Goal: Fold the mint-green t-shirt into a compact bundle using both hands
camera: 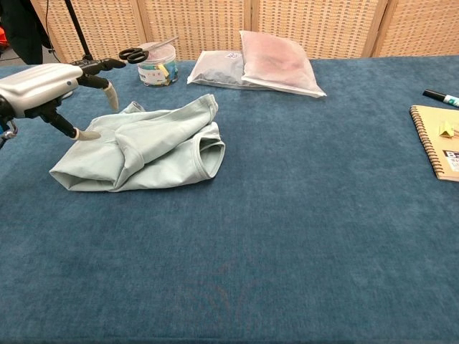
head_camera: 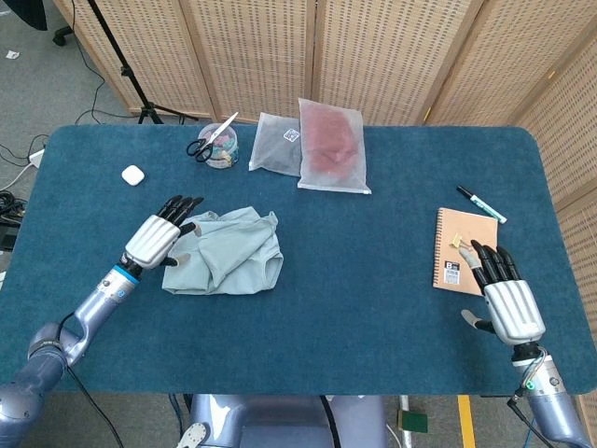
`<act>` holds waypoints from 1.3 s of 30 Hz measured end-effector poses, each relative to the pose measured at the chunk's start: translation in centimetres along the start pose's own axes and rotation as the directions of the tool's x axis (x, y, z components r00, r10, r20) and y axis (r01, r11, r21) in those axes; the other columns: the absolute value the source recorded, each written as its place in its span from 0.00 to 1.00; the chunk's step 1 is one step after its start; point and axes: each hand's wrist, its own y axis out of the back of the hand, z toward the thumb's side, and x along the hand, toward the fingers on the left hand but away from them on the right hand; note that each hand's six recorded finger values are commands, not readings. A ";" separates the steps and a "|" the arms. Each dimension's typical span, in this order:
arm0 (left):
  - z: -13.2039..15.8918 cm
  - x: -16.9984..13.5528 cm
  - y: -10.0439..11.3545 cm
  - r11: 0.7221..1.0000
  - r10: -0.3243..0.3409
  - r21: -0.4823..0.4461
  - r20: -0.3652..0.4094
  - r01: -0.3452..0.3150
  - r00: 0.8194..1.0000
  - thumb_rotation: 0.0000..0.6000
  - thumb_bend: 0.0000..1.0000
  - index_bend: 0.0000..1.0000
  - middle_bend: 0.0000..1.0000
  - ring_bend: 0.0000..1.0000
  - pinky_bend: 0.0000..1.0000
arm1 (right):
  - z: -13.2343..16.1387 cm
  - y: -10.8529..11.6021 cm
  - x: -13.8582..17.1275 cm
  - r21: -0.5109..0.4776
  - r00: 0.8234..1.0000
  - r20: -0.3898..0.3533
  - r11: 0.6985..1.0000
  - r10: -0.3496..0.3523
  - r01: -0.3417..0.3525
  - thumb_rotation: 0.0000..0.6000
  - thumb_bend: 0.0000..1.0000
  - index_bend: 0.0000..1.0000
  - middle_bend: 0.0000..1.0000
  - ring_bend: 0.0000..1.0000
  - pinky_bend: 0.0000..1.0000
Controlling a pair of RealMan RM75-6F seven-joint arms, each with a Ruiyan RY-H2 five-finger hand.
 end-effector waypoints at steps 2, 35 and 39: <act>0.2 0.1 -0.4 1.000 0.000 0.002 0.003 0.000 1.000 1.00 0.25 0.46 0.00 0.00 0.00 | 0.0 0.0 0.0 0.000 1.000 0.000 1.000 0.000 0.000 1.00 0.13 0.00 0.00 0.00 0.00; 0.5 2.1 -2.7 0.999 -0.020 -0.033 -0.094 0.017 0.995 1.00 0.26 0.48 0.00 0.00 0.00 | -0.3 -0.1 -0.1 -0.006 1.000 0.010 1.000 0.006 -0.006 1.00 0.13 0.00 0.00 0.00 0.00; 0.4 2.2 -2.9 0.999 -0.025 -0.036 -0.107 0.021 0.994 1.00 0.26 0.48 0.00 0.00 0.00 | -0.3 -0.1 -0.1 -0.006 1.000 0.010 1.000 0.007 -0.007 1.00 0.13 0.00 0.00 0.00 0.00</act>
